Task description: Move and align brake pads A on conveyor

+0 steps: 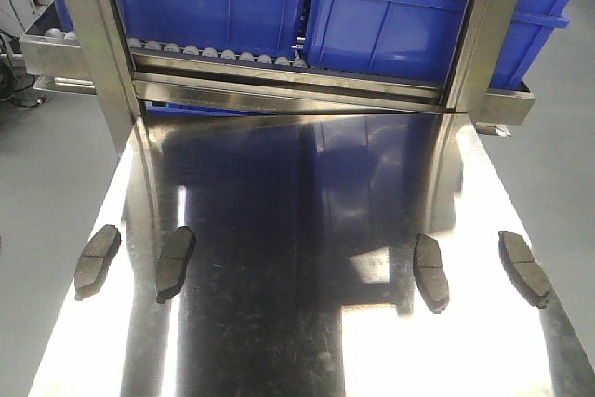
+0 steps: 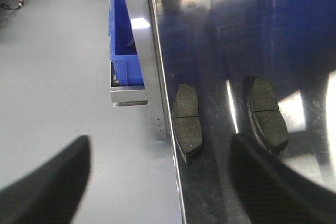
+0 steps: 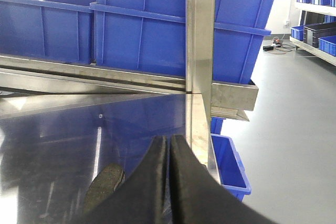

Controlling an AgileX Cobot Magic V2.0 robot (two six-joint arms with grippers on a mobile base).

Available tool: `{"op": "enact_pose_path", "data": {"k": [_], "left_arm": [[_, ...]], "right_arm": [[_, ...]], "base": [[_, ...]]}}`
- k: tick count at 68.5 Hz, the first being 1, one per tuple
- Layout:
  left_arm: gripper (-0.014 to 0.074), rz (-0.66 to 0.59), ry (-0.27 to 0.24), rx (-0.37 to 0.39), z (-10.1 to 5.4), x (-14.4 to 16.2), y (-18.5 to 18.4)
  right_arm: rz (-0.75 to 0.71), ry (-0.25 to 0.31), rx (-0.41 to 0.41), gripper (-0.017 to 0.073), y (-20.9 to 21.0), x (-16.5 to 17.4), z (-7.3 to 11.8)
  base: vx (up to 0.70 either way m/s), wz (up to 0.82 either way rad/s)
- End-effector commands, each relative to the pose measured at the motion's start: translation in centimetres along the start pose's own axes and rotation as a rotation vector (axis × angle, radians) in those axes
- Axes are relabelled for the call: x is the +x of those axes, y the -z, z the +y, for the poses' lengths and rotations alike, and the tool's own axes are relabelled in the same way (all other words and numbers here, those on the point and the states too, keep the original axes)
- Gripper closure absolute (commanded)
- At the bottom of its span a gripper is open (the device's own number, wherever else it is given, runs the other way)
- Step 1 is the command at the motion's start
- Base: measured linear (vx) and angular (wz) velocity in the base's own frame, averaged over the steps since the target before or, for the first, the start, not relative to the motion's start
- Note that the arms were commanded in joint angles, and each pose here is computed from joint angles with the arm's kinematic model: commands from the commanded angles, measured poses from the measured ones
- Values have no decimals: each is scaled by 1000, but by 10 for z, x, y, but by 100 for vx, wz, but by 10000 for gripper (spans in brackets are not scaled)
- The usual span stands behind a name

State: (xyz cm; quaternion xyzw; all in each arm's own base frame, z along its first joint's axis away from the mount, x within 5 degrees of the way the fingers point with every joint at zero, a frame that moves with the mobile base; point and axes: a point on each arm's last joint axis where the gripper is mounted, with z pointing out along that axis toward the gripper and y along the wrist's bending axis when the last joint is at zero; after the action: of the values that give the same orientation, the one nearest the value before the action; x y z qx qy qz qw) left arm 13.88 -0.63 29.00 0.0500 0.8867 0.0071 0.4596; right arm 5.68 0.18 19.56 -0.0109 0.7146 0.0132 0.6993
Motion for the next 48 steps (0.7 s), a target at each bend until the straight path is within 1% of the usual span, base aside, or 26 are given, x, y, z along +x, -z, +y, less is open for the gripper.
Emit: {"op": "enact_pose_path", "data": {"k": [1, 9, 19, 25, 28, 32, 41, 48], "left_arm": [[-142, -104, 49, 12, 0, -16, 6], [-128, -60, 54, 18, -1, -16, -2], [-90, 90, 52, 26, 0, -28, -28], [-69, 172, 38, 33, 0, -38, -49], [-63, 196, 23, 37, 0, -45, -58], [-57, 237, 15, 41, 0, -52, -74], [-55, 340, -16, 58, -2, -62, -109], [-52, 405, -59, 83, -7, -67, -136]], "right_arm": [[-71, 11, 4, 563, 0, -2, 0], [-71, 11, 4, 563, 0, -2, 0], [-71, 11, 4, 563, 0, -2, 0], [-71, 11, 4, 563, 0, -2, 0], [-71, 11, 4, 563, 0, -2, 0], [-71, 11, 4, 563, 0, -2, 0], [-71, 11, 4, 563, 0, -2, 0], [-71, 11, 4, 563, 0, -2, 0]], "base": [[0, 0], [0, 0], [0, 0], [0, 0], [0, 0], [0, 0], [0, 0], [0, 0]]}}
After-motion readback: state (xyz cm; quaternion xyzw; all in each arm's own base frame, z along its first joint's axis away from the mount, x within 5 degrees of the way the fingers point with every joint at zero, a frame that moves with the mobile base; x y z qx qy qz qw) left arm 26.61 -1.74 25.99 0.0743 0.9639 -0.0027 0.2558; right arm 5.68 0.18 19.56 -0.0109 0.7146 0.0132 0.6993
